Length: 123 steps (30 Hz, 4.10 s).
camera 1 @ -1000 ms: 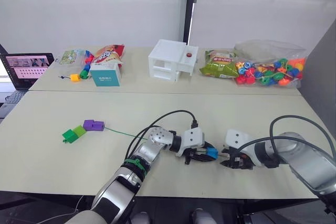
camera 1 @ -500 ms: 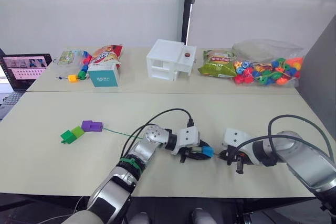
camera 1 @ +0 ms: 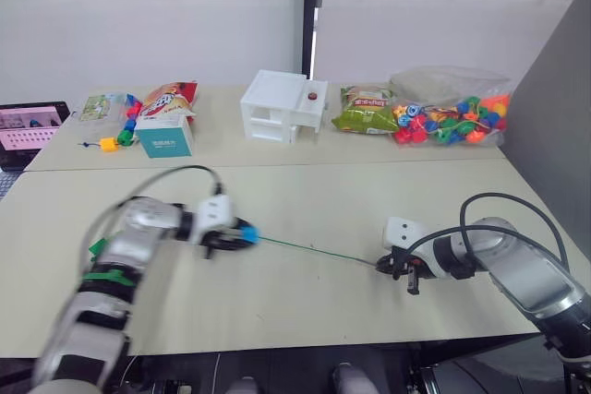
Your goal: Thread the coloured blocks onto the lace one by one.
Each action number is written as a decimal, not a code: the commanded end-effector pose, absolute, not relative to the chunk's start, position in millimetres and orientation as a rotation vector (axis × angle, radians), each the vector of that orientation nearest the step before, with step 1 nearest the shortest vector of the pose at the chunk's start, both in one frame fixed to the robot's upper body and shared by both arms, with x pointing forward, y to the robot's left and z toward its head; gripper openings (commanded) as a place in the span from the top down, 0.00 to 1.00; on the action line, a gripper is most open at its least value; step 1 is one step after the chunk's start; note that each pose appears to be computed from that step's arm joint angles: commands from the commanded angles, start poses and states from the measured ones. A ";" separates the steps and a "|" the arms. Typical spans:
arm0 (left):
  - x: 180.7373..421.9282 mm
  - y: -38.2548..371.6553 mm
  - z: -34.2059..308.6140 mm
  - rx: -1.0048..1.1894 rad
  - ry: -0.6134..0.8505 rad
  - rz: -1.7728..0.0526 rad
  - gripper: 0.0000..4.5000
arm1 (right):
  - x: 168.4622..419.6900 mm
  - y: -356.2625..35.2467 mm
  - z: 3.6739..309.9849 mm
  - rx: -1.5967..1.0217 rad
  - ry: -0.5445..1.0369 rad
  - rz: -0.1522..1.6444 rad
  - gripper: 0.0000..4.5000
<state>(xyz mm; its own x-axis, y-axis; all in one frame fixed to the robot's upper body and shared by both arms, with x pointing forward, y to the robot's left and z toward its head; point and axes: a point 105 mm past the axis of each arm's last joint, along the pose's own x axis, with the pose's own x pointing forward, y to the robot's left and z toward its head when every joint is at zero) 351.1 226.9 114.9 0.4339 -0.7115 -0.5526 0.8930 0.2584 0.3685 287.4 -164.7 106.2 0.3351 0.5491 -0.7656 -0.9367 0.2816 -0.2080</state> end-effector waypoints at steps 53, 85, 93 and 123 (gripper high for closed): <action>390.2 257.8 146.0 1.187 0.885 -1.018 0.49 | 287.4 -134.9 113.6 -0.638 0.510 1.054 1.00; 314.2 329.4 158.5 1.270 1.081 -1.071 0.69 | 308.0 -235.3 123.1 -0.833 0.649 0.924 1.00; 315.5 331.5 150.2 1.249 1.043 -1.008 0.69 | 317.1 -223.1 123.1 -0.840 0.618 0.970 1.00; 318.6 319.8 152.7 1.148 0.963 -0.997 0.00 | 321.8 -196.1 132.1 -0.896 0.579 1.053 0.62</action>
<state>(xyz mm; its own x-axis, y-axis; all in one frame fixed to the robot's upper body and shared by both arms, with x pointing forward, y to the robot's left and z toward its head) 314.4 317.1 133.8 0.2103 -0.1199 -0.9703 0.9738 0.1131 0.1971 318.0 -196.2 118.5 0.3714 0.4863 -0.7910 -0.9282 0.2146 -0.3039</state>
